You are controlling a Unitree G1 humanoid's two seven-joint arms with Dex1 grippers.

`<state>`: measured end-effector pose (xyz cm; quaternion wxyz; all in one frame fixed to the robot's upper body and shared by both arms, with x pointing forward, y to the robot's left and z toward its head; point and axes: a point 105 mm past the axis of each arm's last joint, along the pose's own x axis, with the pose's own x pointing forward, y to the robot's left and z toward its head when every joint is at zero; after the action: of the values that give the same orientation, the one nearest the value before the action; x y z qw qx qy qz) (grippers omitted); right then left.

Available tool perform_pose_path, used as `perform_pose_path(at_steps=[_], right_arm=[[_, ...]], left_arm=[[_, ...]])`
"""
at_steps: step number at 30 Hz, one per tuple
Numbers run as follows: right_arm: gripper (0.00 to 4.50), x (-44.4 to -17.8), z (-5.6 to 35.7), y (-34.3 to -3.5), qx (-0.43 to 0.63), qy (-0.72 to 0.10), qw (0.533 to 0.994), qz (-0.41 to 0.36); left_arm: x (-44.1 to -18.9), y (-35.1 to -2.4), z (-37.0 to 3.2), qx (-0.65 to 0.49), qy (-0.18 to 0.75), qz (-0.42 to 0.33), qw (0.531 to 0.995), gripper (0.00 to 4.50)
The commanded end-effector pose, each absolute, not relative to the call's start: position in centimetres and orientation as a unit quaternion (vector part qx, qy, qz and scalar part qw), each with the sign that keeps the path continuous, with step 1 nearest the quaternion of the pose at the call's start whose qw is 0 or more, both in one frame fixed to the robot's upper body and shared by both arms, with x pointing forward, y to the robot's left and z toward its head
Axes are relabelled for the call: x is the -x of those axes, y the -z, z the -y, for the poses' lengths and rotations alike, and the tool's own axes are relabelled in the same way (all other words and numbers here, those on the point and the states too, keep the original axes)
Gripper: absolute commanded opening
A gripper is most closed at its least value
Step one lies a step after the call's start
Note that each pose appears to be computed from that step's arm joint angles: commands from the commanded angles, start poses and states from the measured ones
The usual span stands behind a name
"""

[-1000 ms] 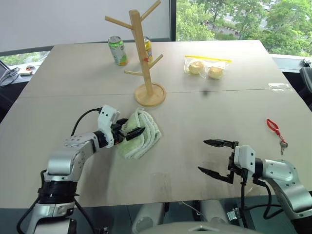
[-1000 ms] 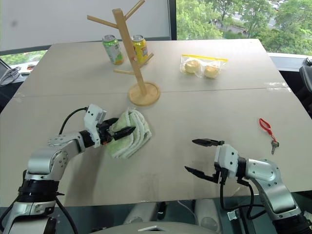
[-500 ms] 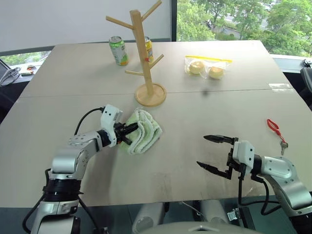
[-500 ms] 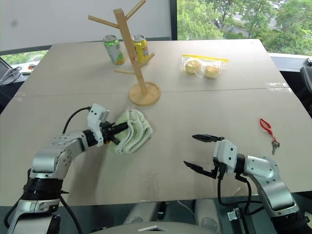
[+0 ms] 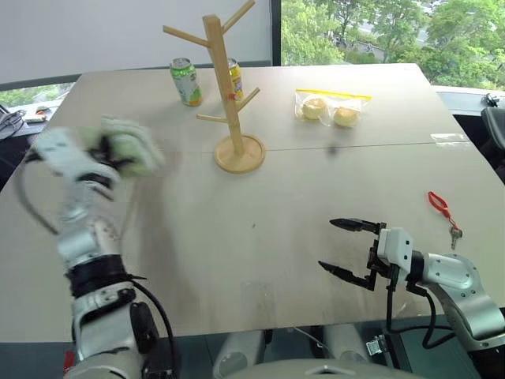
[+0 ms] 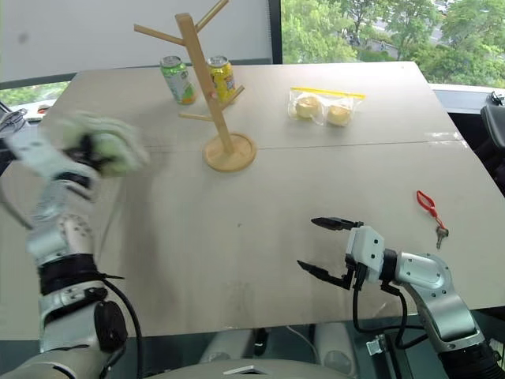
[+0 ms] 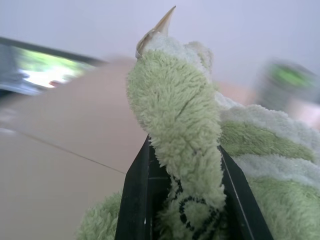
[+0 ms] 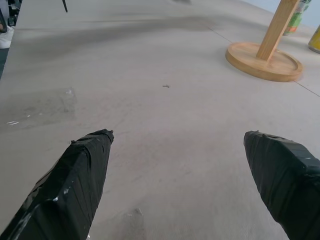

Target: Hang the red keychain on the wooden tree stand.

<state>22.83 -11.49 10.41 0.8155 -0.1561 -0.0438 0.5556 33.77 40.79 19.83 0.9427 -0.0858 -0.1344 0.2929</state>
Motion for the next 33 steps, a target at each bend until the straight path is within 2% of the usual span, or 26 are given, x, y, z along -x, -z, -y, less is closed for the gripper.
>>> perform_pose_path(at_steps=[1,3,7,10,13,16,17,27,29,30,33], right_arm=[[4.5,-23.0,11.4,-11.8,0.165,-0.55,0.816,0.072],[4.5,-23.2,11.3,-11.9,0.165,-0.549,0.816,0.075],[4.5,-23.3,11.3,-12.0,0.167,-0.548,0.816,0.078],[4.5,-23.4,11.4,-12.0,0.169,-0.547,0.816,0.077],[4.5,-23.4,11.4,-11.9,0.171,-0.547,0.816,0.076],[4.5,-23.3,11.4,-11.8,0.17,-0.547,0.816,0.075],[4.5,-23.3,11.4,-11.8,0.17,-0.547,0.816,0.075],[4.5,-24.0,12.1,-11.4,0.167,-0.531,0.828,0.073],[4.5,-24.7,12.3,-11.7,0.156,-0.512,0.841,0.079],[4.5,-25.2,12.6,-12.1,0.146,-0.494,0.853,0.086],[4.5,-27.5,14.0,-14.1,0.093,-0.406,0.902,0.116]], left_arm=[[-31.4,-19.2,-44.5,0.106,-0.396,0.15,0.9,0.1],[-30.6,-18.0,-45.6,0.123,-0.429,0.139,0.884,0.1],[-30.5,-16.7,-45.8,0.137,-0.439,0.128,0.879,0.1],[-30.7,-16.3,-45.5,0.136,-0.434,0.126,0.881,1.32],[-30.9,-16.1,-45.0,0.136,-0.429,0.127,0.884,2.76],[-30.0,-16.7,-45.0,0.13,-0.443,0.151,0.874,4.15],[-29.7,-17.2,-45.0,0.124,-0.447,0.163,0.871,4.47],[-23.8,-24.8,-42.0,0.025,-0.475,0.289,0.831,4.47],[-24.6,-25.4,-40.0,0.018,-0.434,0.291,0.852,4.47],[-25.9,-25.5,-38.2,0.014,-0.388,0.289,0.875,4.47],[-30.1,-25.0,-30.7,0.017,-0.186,0.273,0.944,4.47]])
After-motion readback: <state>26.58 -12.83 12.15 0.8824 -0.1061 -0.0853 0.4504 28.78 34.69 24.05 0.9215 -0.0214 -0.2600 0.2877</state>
